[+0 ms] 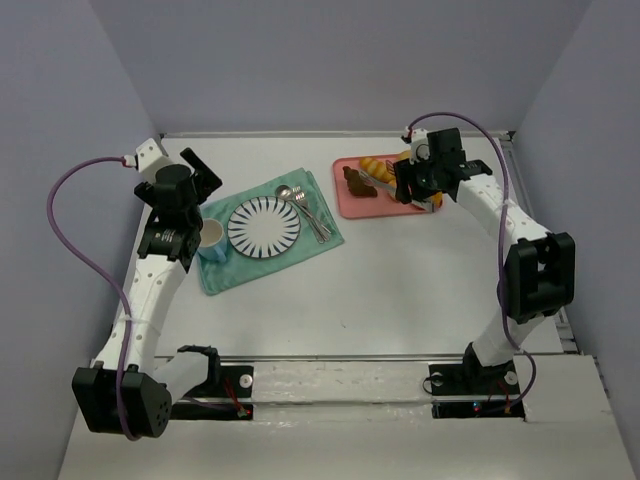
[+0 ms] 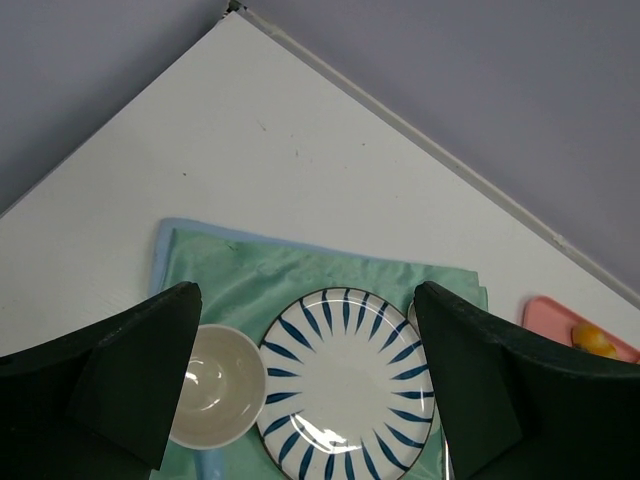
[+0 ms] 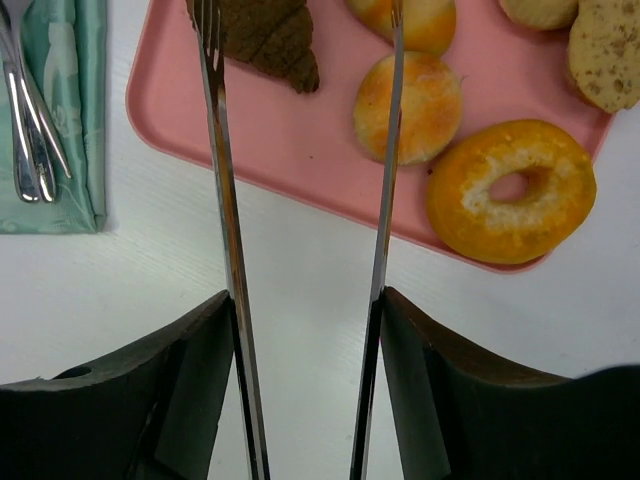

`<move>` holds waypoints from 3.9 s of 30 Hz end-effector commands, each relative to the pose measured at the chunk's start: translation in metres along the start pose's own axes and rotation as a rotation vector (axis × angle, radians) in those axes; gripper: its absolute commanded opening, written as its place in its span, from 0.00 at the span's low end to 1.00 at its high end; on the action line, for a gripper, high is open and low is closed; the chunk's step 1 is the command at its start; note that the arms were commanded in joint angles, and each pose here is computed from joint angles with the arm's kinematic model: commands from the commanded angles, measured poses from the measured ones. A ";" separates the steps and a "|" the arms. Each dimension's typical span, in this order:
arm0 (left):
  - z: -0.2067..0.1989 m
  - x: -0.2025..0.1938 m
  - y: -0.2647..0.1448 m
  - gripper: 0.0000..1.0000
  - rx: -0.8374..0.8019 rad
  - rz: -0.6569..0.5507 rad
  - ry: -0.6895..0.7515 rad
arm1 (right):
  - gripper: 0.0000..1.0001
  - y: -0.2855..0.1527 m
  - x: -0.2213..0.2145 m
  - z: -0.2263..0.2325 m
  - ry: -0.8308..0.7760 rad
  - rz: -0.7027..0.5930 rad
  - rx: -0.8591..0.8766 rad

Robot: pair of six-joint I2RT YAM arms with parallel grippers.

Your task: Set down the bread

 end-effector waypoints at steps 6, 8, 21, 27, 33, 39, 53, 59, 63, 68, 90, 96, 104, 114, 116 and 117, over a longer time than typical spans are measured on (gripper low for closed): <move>-0.001 0.012 -0.003 0.99 -0.023 -0.055 -0.018 | 0.67 0.012 0.033 0.011 -0.105 -0.051 0.027; -0.001 0.011 -0.003 0.99 -0.021 -0.053 -0.019 | 0.68 0.012 0.034 0.019 -0.145 -0.053 0.073; 0.001 0.010 0.001 0.99 0.010 -0.052 -0.016 | 0.70 0.052 0.024 0.022 -0.158 0.036 0.118; 0.001 0.009 0.002 0.99 0.016 -0.050 -0.014 | 0.68 0.065 0.018 0.031 -0.132 0.079 0.139; 0.003 0.009 0.002 0.99 0.031 -0.053 -0.014 | 0.28 0.058 0.014 0.033 -0.064 0.084 0.119; 0.003 0.009 0.002 0.99 0.033 -0.053 -0.020 | 0.21 0.025 0.034 0.042 -0.039 -0.021 0.131; 0.003 0.011 -0.004 0.99 0.012 -0.064 -0.037 | 0.22 0.008 0.027 0.183 -0.222 -0.006 0.516; 0.004 0.011 -0.005 0.99 0.008 -0.062 -0.036 | 0.26 0.046 0.002 0.242 -0.248 0.098 0.581; 0.005 0.008 -0.005 0.99 0.017 -0.056 -0.030 | 0.33 0.060 -0.008 0.252 -0.227 0.140 0.584; 0.005 0.007 -0.004 0.99 0.020 -0.056 -0.033 | 0.54 0.069 -0.017 0.257 -0.193 0.181 0.584; 0.008 0.012 -0.010 0.99 0.028 -0.078 -0.048 | 0.66 0.014 0.067 0.244 -0.082 -0.156 0.313; 0.008 0.011 -0.009 0.99 0.028 -0.078 -0.048 | 0.64 -0.002 0.081 0.212 -0.045 -0.218 0.230; 0.008 0.011 -0.008 0.99 0.034 -0.076 -0.045 | 0.60 -0.021 0.102 0.093 -0.239 -0.231 0.098; 0.010 0.010 -0.001 0.99 0.079 -0.077 -0.040 | 0.61 0.001 0.092 -0.013 -0.383 -0.112 -0.001; 0.010 0.010 0.002 0.99 0.096 -0.073 -0.032 | 0.61 0.015 0.089 -0.025 -0.376 -0.079 -0.008; 0.010 0.009 0.004 0.99 0.104 -0.067 -0.029 | 0.61 0.019 0.089 -0.030 -0.376 -0.070 -0.002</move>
Point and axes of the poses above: each gripper's point midway between its finger pads, its own y axis out along the fingers, its own z axis along the line the jaws close on, x = y × z, the point moved 7 cm from there along -y, back along the fingers, and after that the axes turned 10 degrees about y, right-handed, at the moved point
